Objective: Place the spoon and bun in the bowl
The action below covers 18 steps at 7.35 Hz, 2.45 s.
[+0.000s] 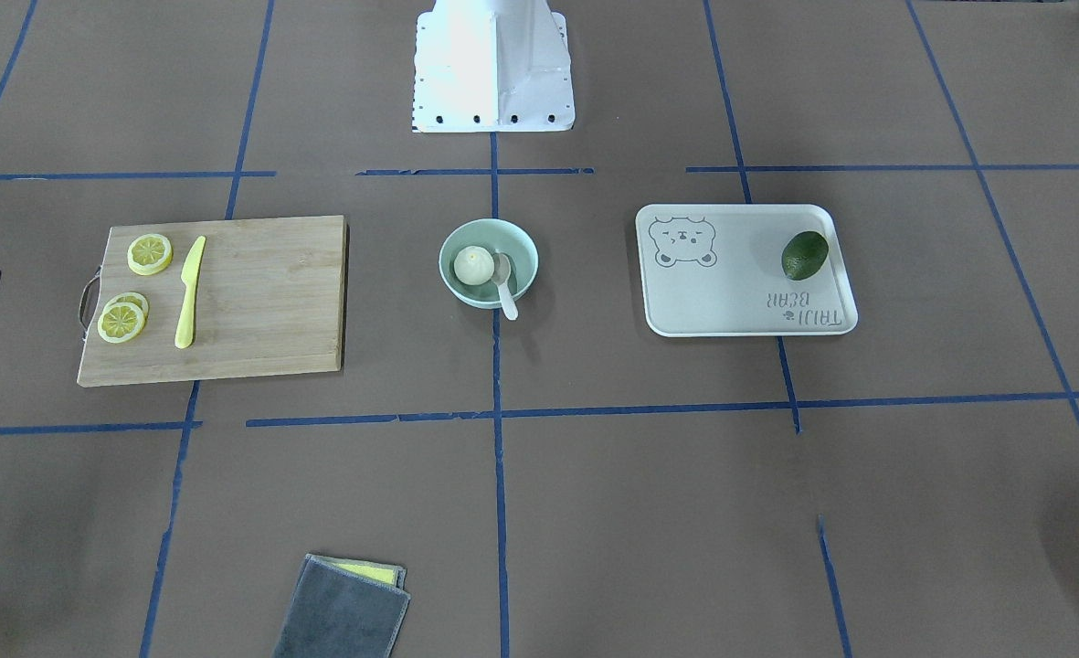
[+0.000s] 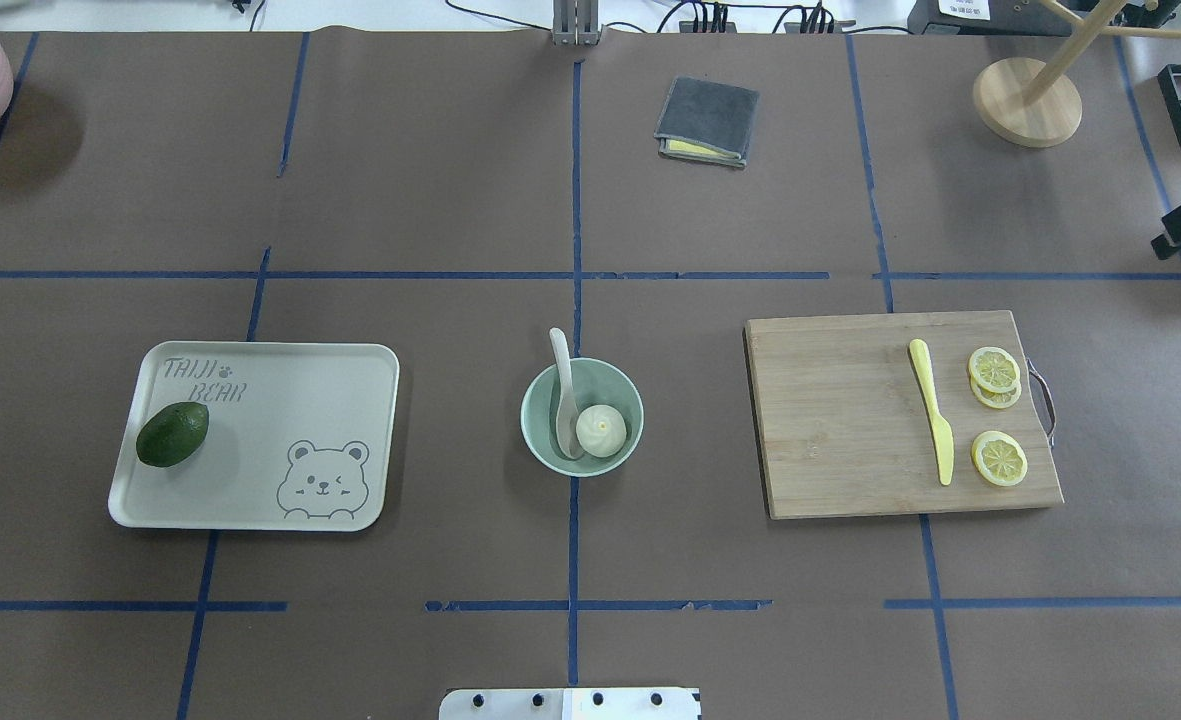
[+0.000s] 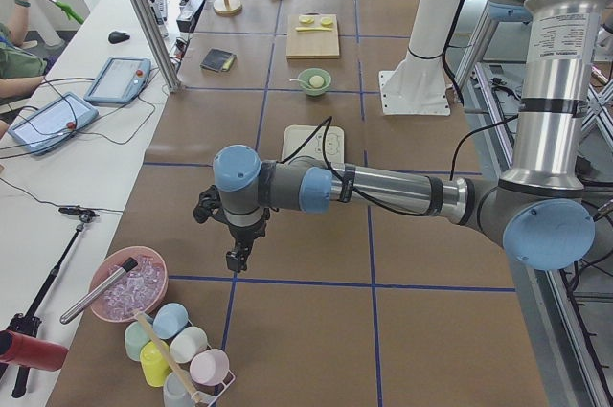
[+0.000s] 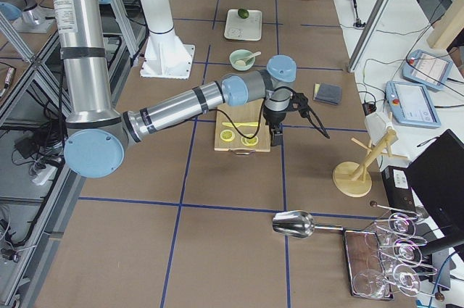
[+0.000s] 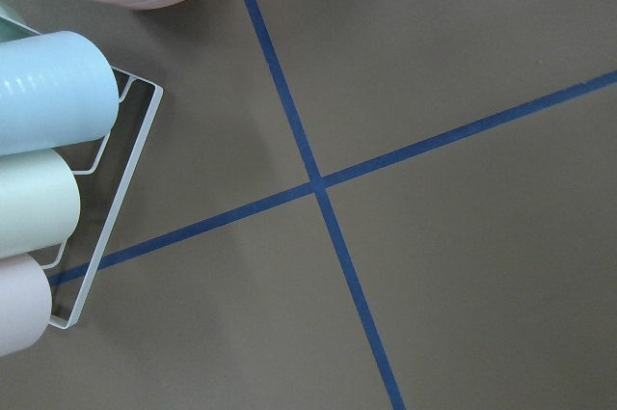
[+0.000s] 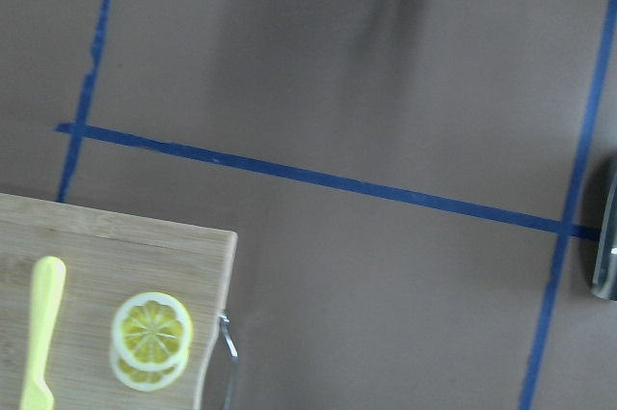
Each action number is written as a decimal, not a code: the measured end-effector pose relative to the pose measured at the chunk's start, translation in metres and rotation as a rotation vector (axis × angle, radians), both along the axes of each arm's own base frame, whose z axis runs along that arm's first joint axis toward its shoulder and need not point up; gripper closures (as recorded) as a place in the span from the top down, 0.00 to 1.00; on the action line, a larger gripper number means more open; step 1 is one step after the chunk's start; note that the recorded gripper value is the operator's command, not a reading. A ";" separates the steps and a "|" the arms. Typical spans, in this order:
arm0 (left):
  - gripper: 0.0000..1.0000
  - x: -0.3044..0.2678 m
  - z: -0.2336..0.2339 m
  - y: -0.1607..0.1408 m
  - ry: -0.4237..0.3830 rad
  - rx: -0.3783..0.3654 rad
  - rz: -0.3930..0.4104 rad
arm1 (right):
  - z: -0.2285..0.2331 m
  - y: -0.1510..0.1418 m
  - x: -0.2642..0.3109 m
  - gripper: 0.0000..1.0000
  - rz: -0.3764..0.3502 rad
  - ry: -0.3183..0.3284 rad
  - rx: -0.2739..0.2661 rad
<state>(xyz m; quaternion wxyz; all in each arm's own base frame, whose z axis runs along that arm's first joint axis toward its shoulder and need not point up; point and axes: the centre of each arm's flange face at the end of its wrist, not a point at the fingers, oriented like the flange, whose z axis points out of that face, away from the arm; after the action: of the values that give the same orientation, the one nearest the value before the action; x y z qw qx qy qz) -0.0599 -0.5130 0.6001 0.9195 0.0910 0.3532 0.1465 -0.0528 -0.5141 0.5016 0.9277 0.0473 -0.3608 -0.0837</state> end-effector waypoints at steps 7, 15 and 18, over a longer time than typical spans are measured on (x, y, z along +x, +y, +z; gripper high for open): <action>1.00 -0.001 0.023 0.005 -0.001 -0.050 -0.006 | 0.147 0.026 0.140 1.00 -0.015 -0.053 -0.029; 1.00 -0.010 0.053 0.023 -0.002 -0.109 -0.022 | 0.161 0.039 0.151 1.00 0.029 -0.096 -0.043; 1.00 -0.023 0.055 0.028 0.000 -0.115 -0.050 | 0.165 0.037 0.150 1.00 0.062 -0.109 -0.048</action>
<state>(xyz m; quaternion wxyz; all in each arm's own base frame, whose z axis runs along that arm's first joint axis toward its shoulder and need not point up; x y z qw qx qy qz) -0.0826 -0.4849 0.6547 0.9265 0.0469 0.3588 0.1031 0.0974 -0.4775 0.6667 0.9097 0.0406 -0.4110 -0.0435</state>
